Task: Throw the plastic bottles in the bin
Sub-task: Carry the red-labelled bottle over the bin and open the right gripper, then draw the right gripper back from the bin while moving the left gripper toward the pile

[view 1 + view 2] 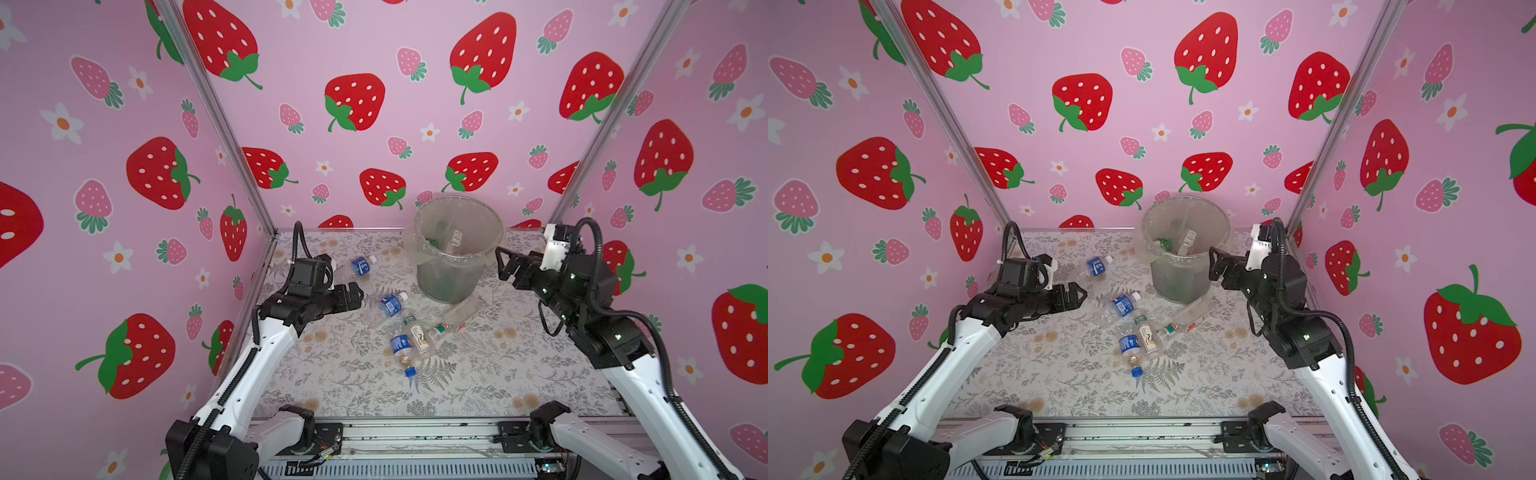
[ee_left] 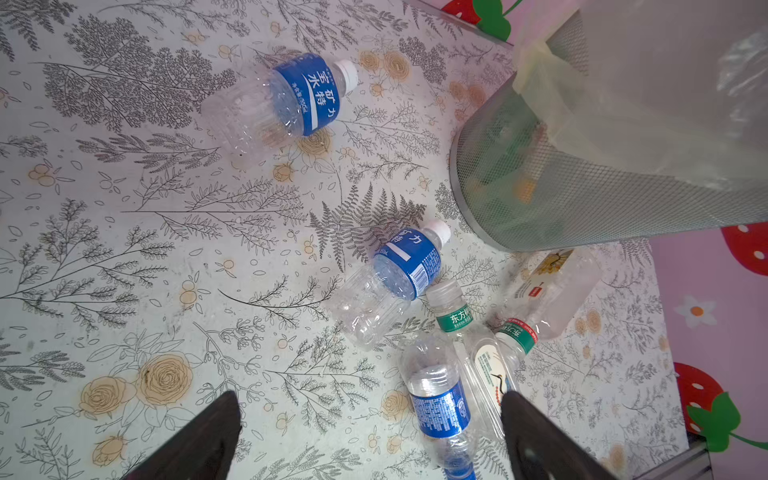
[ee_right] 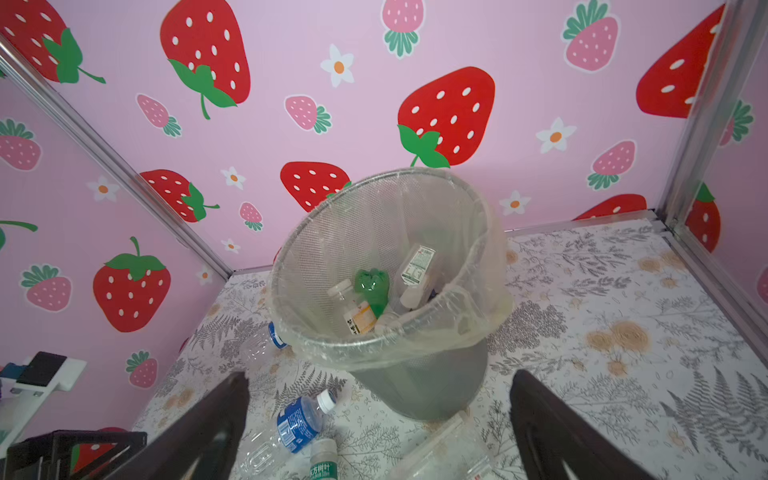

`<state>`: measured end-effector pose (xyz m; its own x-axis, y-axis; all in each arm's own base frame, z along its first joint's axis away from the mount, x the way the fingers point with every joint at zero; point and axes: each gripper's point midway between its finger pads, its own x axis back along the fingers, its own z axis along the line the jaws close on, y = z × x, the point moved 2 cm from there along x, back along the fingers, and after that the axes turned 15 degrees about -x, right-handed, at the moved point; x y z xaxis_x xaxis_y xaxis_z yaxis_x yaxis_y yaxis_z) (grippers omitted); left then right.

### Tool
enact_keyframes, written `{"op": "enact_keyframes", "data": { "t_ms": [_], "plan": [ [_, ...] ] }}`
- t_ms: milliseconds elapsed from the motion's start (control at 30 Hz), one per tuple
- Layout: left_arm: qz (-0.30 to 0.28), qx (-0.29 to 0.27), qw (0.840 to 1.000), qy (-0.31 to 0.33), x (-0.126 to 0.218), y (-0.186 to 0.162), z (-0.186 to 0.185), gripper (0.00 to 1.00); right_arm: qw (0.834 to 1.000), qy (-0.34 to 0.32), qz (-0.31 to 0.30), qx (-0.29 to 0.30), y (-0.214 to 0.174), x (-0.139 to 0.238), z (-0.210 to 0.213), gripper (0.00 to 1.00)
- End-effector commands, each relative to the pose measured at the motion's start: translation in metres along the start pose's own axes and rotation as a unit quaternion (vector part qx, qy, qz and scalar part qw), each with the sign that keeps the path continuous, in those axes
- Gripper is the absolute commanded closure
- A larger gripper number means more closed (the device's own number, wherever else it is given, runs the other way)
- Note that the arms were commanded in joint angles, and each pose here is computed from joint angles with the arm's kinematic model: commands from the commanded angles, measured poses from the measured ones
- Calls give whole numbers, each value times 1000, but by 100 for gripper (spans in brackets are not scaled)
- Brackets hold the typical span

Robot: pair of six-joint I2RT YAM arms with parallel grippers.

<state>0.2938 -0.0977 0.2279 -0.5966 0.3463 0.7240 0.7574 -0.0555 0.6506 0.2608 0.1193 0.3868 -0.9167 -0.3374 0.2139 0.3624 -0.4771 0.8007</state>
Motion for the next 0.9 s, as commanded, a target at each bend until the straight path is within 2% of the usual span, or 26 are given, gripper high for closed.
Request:
{"op": "enact_keyframes", "data": {
  "t_ms": [0, 533, 733, 867],
  "plan": [
    [1, 6, 1000, -5, -2, -1, 1, 1, 1000, -27, -2, -13, -13, 7, -20, 1],
    [-5, 4, 1000, -4, 2, -2, 0, 1, 988, -96, 107, -59, -123, 9, -94, 1],
    [26, 20, 999, 1, -9, -7, 4, 1, 984, -98, 127, -75, -147, 12, -108, 1],
    [27, 28, 999, 4, -11, -7, 5, 1, 982, -102, 137, -80, -158, 14, -114, 1]
  ]
}}
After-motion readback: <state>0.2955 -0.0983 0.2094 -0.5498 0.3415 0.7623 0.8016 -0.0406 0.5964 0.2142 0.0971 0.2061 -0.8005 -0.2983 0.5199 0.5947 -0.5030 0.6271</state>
